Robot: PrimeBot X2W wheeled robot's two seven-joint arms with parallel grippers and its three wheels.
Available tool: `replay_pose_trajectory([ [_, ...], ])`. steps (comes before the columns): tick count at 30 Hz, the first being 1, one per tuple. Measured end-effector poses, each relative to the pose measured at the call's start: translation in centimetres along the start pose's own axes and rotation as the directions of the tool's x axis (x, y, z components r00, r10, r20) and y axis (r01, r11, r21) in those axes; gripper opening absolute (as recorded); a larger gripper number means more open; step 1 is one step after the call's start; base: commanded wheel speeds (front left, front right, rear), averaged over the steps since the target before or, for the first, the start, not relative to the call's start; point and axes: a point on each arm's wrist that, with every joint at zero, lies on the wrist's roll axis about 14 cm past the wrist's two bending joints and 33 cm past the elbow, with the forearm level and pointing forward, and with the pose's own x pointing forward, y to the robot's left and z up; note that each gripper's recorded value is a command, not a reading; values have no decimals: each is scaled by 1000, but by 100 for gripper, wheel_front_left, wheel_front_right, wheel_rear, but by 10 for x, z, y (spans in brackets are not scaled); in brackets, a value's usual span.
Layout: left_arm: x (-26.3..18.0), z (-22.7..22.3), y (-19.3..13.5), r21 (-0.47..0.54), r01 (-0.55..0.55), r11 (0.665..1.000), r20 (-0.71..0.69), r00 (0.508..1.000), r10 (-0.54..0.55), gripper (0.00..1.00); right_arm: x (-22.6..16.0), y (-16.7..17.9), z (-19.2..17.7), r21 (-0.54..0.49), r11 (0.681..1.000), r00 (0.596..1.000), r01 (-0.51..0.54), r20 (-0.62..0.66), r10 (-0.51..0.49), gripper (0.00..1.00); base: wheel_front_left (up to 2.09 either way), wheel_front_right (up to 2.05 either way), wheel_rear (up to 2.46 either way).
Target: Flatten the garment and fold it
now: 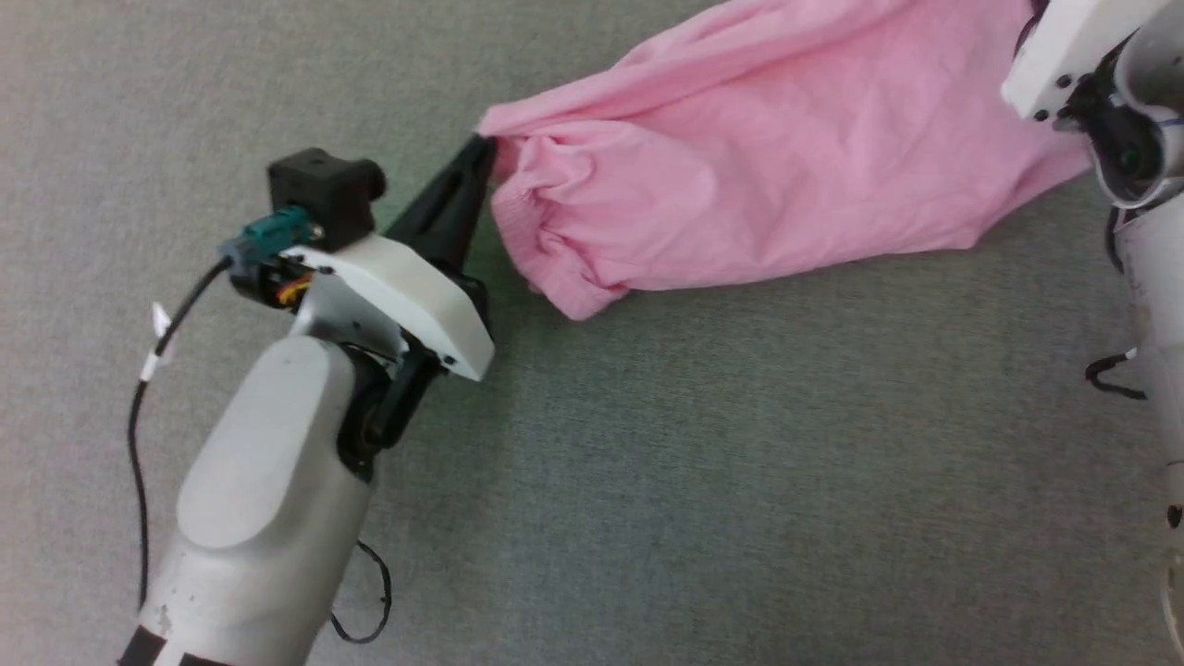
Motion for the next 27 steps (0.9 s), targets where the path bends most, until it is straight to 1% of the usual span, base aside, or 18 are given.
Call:
replay_pose_trajectory([
  [1,0,-5,-2,-7,10,1000,-10,1000,-10,0,4,1,-8,3,1000,1000,-3,-15,3,51,0,0,0],
  [2,-1,-10,-3,-10,18,1000,-21,1000,-18,0,8,3,-18,3,1000,999,-7,-35,7,97,0,0,0],
  [3,-1,-14,-4,-12,26,1000,-32,999,-26,16,11,5,-28,1,1000,998,-10,-59,10,100,0,0,0],
  [4,-2,-15,-4,-18,29,999,-29,999,-29,43,12,7,-35,1,1000,997,-14,-72,14,100,0,0,0],
  [5,-2,-15,-3,-18,27,999,-24,999,-27,83,13,9,-40,2,1000,997,-19,-75,19,100,0,0,0],
  [6,-3,-15,-3,-20,26,999,-20,999,-26,100,13,12,-41,1,1000,997,-24,-71,24,100,0,0,0],
  [8,-4,-9,-3,-24,30,999,10,1000,-29,100,12,17,-35,-5,999,999,-38,-26,37,100,0,0,0],
  [12,-12,12,2,-31,4,1000,105,995,-1,100,-2,29,-9,-47,996,989,-71,128,76,100,0,0,0],
  [16,-32,25,11,-53,-62,997,188,980,71,100,-29,41,8,-103,990,960,-101,250,124,100,0,0,0],
  [20,-57,51,17,-63,-118,991,302,944,132,100,-66,49,21,-151,982,923,-114,350,160,100,0,0,0],
  [24,-79,68,10,-63,-138,988,369,917,152,100,-106,46,26,-152,984,899,-91,412,146,100,0,0,0],
  [27,-88,73,0,-49,-129,990,372,918,138,100,-137,34,19,-155,987,905,-44,412,105,100,0,0,0],
])
